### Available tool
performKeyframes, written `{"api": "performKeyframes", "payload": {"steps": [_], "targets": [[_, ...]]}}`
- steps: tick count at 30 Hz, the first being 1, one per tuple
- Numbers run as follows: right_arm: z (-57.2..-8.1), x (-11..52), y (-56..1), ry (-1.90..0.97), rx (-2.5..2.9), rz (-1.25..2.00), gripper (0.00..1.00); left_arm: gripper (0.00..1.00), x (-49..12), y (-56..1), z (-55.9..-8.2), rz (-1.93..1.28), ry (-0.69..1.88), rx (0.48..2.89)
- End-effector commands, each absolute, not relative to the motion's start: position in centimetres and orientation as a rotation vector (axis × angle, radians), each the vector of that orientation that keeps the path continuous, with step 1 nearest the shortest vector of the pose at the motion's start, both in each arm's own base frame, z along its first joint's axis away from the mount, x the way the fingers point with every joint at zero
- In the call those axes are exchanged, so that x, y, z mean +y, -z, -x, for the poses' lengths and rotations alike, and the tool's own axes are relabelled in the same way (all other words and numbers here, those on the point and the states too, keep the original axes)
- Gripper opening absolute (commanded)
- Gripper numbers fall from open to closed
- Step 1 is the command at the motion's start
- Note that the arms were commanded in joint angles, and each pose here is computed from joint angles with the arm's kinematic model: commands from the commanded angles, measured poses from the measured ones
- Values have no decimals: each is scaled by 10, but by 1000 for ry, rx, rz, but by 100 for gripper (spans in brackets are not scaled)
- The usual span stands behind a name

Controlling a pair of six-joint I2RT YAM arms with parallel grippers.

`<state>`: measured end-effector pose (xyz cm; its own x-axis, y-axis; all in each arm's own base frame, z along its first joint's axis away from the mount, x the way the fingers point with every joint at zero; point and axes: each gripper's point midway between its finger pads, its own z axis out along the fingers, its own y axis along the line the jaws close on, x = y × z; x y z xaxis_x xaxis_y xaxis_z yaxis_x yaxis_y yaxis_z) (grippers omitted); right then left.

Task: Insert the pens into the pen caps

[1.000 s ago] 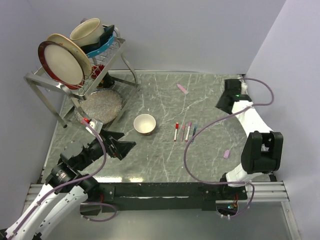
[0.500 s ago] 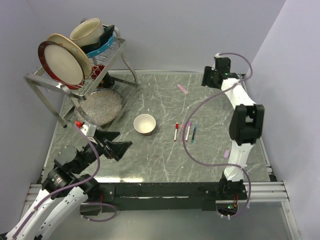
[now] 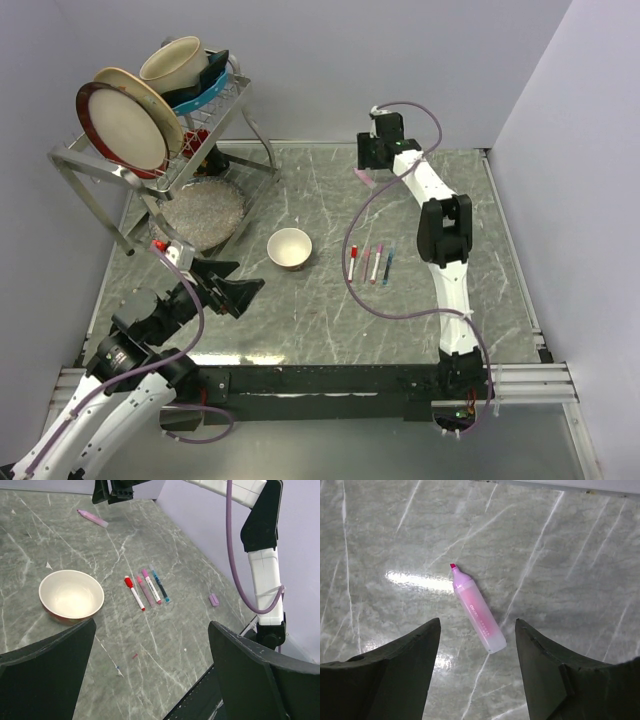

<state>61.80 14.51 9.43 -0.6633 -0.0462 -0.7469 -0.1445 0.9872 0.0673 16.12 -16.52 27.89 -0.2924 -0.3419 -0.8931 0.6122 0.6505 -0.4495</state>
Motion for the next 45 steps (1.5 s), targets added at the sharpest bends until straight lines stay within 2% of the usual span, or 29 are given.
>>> {"api": "performKeyframes", "payload": {"steps": [1, 5, 12, 21, 33, 45], "targets": [[-622, 143, -137, -220, 2230, 41, 69, 99, -162, -293, -164, -211, 939, 1571], [-617, 146, -153, -340, 2183, -171, 69, 99, -162, -292, -163, -214, 938, 1574], [-638, 154, -127, -719, 2119, -591, 69, 99, -163, -292, -162, -223, 940, 1578], [-668, 153, -112, -748, 2060, -647, 70, 99, -161, -293, -163, -216, 934, 1570], [-653, 169, -84, -878, 2087, -787, 69, 99, -161, -294, -162, -216, 936, 1569], [-634, 199, -55, -868, 2221, -697, 68, 99, -160, -295, -161, -215, 936, 1562]]}}
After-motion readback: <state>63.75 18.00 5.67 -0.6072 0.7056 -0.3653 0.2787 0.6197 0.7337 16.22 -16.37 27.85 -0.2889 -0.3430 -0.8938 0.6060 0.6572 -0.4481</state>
